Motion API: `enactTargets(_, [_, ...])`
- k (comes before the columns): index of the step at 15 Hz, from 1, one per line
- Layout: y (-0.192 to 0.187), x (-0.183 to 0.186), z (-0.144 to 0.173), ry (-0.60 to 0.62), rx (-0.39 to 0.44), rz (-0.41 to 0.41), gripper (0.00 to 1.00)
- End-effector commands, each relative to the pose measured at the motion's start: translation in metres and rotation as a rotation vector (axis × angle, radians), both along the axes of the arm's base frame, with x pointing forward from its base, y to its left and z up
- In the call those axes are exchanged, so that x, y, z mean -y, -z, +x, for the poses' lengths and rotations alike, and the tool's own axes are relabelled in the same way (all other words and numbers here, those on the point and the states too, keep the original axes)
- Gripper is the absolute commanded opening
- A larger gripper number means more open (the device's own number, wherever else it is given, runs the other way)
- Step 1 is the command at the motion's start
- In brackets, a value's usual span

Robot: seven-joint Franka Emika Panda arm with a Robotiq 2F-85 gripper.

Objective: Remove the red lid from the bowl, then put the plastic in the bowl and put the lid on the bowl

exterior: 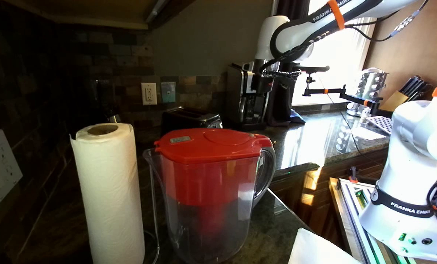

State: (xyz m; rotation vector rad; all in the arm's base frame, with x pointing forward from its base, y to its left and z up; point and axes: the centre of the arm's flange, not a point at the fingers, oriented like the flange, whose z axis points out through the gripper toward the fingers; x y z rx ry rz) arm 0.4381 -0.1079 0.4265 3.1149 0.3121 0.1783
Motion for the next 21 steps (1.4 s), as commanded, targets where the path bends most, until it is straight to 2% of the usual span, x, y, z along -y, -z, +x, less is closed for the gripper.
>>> enactTargets(1, [0.004,0.003,0.002,0.014,0.016,-0.023,1.00])
enactTargets(4, [0.013,0.027,0.015,0.071,0.032,-0.032,1.00])
enactTargets(11, [0.045,0.085,0.028,0.134,0.046,0.017,1.00])
enactTargets(14, [0.061,0.106,0.037,0.148,0.055,0.000,1.00])
enactTargets(21, [0.093,0.152,0.053,0.167,0.010,-0.022,1.00])
